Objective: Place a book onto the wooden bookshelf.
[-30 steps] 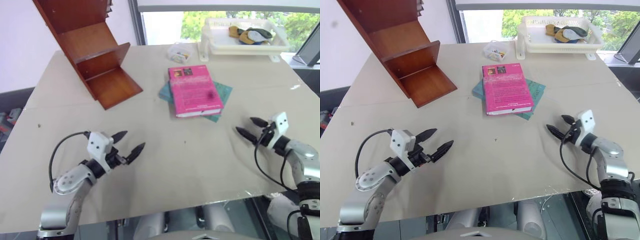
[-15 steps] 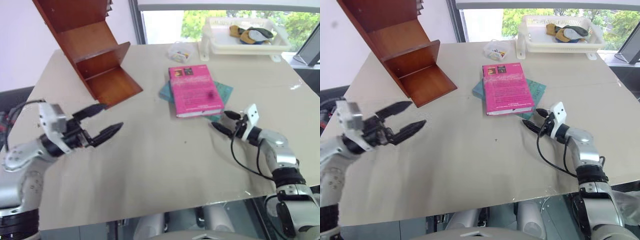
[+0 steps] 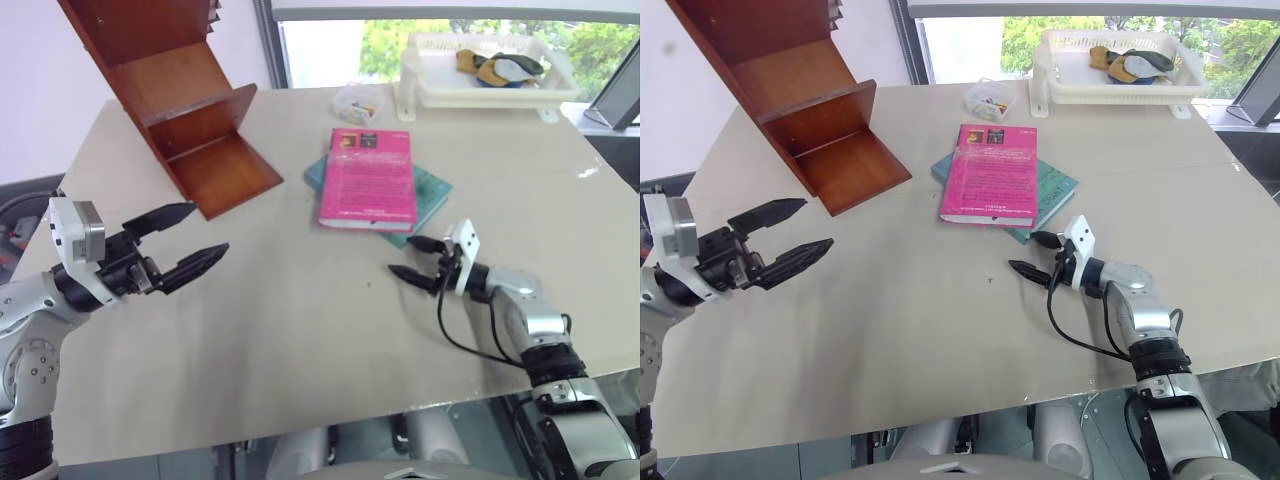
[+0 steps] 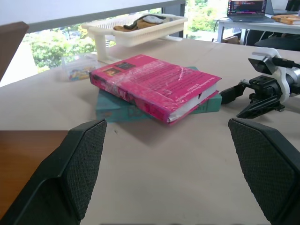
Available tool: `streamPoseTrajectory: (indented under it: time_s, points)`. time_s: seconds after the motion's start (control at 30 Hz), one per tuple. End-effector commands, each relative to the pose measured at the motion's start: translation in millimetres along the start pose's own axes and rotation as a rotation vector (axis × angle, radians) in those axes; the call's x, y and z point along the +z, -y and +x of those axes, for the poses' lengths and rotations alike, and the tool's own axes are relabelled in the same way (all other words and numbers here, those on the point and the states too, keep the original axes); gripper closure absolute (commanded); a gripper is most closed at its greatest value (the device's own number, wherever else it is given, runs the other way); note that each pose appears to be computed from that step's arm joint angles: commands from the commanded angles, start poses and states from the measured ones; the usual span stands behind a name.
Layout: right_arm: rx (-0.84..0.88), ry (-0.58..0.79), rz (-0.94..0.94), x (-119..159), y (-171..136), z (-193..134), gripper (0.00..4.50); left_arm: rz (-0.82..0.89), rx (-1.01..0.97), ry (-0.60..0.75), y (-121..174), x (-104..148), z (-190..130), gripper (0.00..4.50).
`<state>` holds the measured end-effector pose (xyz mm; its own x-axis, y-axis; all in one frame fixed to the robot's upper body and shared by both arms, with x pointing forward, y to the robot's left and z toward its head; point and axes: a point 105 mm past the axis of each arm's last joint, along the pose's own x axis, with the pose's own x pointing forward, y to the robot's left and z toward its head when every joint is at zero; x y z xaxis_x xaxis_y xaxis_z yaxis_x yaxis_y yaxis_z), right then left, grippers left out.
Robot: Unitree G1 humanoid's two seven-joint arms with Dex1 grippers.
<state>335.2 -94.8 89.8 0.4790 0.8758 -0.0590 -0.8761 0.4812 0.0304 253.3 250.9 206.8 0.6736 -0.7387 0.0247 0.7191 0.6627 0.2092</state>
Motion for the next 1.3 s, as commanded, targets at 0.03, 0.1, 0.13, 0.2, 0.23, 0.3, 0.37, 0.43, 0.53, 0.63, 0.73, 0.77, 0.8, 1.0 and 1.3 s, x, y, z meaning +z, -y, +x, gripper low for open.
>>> streamPoseTrajectory:
  time_s: [0.03,0.1,0.13,0.2,0.23,0.3,0.37,0.43,0.53,0.63,0.73,0.77,0.8,1.0,1.3]
  points:
    - [0.072,0.041,-0.023,13.4,-21.9,12.8,0.0,0.054,0.001,0.016,1.9,8.8,-1.9,0.04]
    - [0.084,0.042,-0.025,13.1,-28.6,17.8,0.0,0.056,0.002,0.013,1.5,7.9,-2.4,0.04]
    - [0.067,0.042,-0.032,13.0,-27.3,20.0,0.0,0.06,0.001,0.009,1.3,7.3,-2.5,0.04]
    - [0.031,0.039,-0.047,12.3,-23.1,22.8,0.0,0.066,0.0,0.002,1.0,6.2,-2.2,0.04]
    - [-0.012,0.031,-0.059,11.2,-16.2,24.3,0.0,0.065,-0.002,0.002,1.0,5.9,-1.8,0.04]
    - [-0.074,0.015,-0.081,9.6,-7.0,27.3,0.0,0.064,-0.003,0.002,1.0,5.4,-1.4,0.04]
    - [-0.068,0.018,-0.086,9.7,-8.8,30.2,0.0,0.065,-0.004,0.002,0.9,5.0,-0.9,0.04]
    - [-0.015,0.036,-0.079,11.9,-19.1,34.4,0.0,0.067,-0.004,0.001,0.5,4.7,-0.4,0.04]
    - [0.069,0.051,-0.065,13.7,-33.9,37.3,0.0,0.07,-0.002,-0.003,-0.4,4.2,-0.4,0.04]
    - [0.129,0.05,-0.057,13.2,-44.5,36.8,0.0,0.074,0.001,-0.008,-1.6,3.8,-1.2,0.04]
    - [0.183,0.053,-0.048,14.1,-54.2,34.0,0.0,0.077,0.005,-0.011,-2.8,3.5,-2.0,0.04]
    - [0.2,0.051,-0.048,14.1,-57.0,32.4,0.0,0.077,0.006,-0.012,-3.2,3.3,-2.4,0.04]
    - [0.215,0.046,-0.048,13.8,-59.3,30.5,0.0,0.077,0.007,-0.013,-3.3,3.2,-2.5,0.04]
    - [0.284,0.008,-0.058,10.6,-70.0,21.0,0.0,0.077,0.009,-0.019,-4.2,2.3,-2.6,0.04]
    - [0.417,-0.049,0.011,8.6,-101.0,-3.4,0.0,0.078,0.007,-0.03,-6.5,1.7,-4.7,0.04]
